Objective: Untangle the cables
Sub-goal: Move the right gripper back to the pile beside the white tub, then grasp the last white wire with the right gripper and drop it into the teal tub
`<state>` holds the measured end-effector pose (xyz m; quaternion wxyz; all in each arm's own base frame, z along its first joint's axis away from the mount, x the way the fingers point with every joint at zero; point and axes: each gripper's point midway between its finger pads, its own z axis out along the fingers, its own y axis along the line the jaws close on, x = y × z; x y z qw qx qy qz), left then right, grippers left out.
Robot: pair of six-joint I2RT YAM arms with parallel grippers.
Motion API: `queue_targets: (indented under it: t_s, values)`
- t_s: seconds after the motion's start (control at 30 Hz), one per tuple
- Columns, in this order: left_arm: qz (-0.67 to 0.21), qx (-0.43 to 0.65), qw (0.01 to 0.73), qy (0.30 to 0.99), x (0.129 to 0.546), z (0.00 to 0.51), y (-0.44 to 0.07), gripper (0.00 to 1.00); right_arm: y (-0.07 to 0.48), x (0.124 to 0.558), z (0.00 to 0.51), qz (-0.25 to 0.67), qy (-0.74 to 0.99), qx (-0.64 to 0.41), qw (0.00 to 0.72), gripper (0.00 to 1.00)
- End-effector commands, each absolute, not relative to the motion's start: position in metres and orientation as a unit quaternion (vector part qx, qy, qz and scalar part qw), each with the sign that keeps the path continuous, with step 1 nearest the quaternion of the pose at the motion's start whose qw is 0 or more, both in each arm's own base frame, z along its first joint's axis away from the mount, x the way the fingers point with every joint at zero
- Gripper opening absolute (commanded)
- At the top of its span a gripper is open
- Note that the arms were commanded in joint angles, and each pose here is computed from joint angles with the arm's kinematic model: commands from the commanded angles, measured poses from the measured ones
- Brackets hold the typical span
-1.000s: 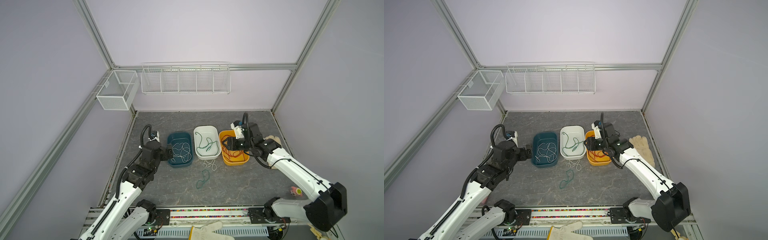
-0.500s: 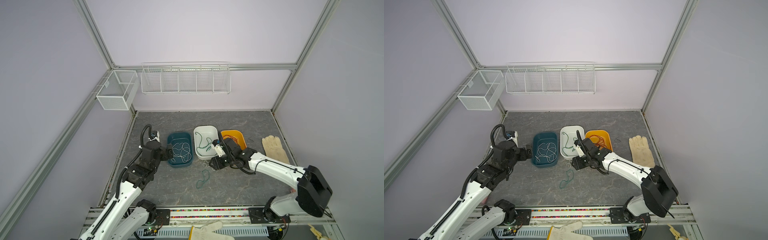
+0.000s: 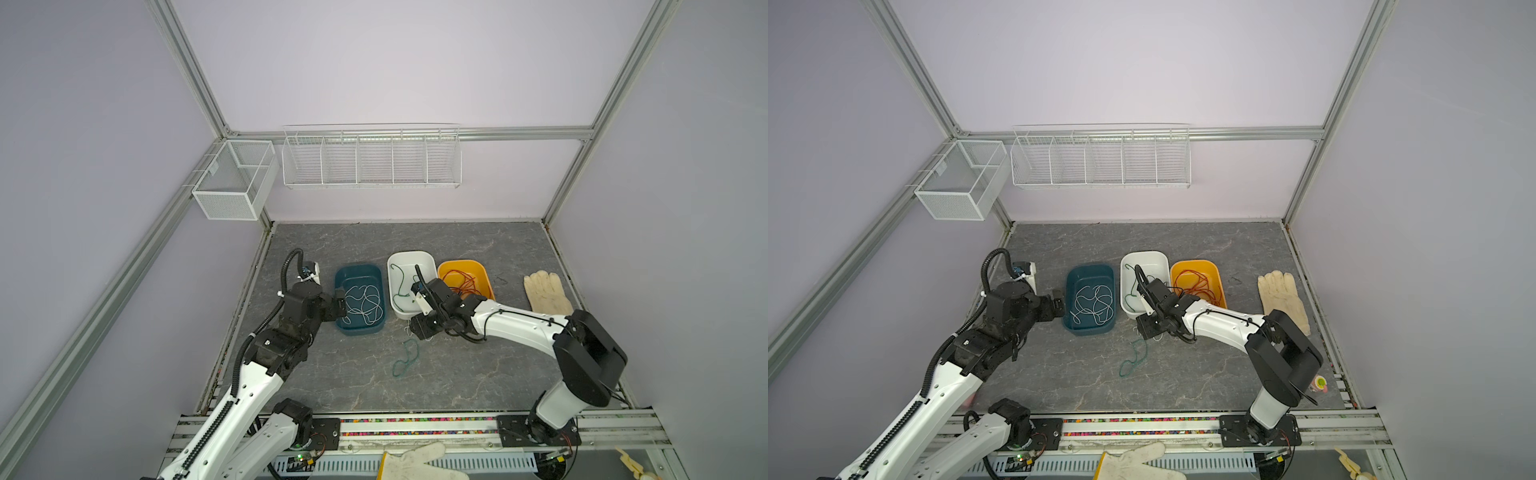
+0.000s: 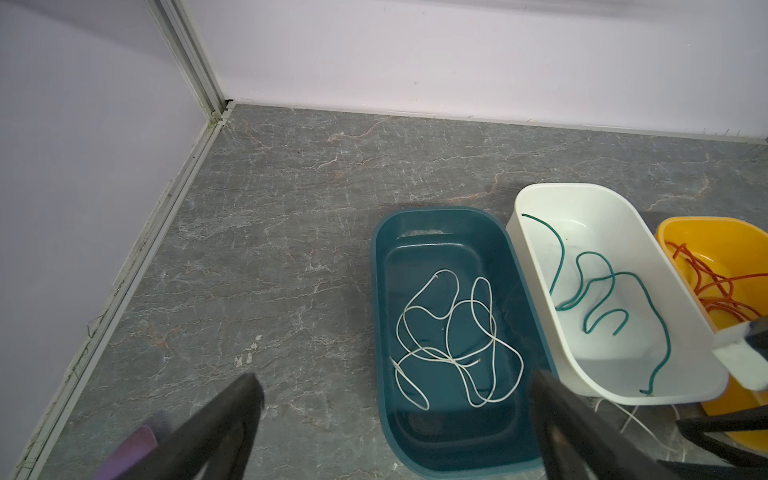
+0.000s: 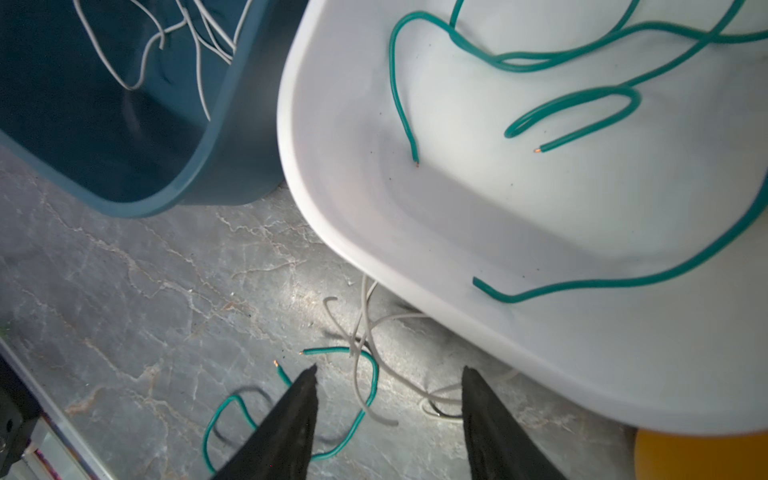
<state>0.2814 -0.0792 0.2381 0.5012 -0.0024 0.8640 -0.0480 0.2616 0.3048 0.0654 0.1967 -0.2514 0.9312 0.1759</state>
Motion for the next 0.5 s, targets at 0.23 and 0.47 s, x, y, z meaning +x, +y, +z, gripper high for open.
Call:
queue_targets:
  t_s: [0.23, 0.47]
  values:
    - [-0.056, 0.001, 0.508, 0.859, 0.282, 0.246, -0.082, 0.99, 0.317, 0.27, 0.056, 0.176, 0.925, -0.265, 0.207, 0.37]
    - [-0.056, 0.001, 0.51, 0.858, 0.281, 0.246, -0.081, 0.99, 0.321, 0.259, 0.066, 0.187, 0.918, -0.279, 0.211, 0.12]
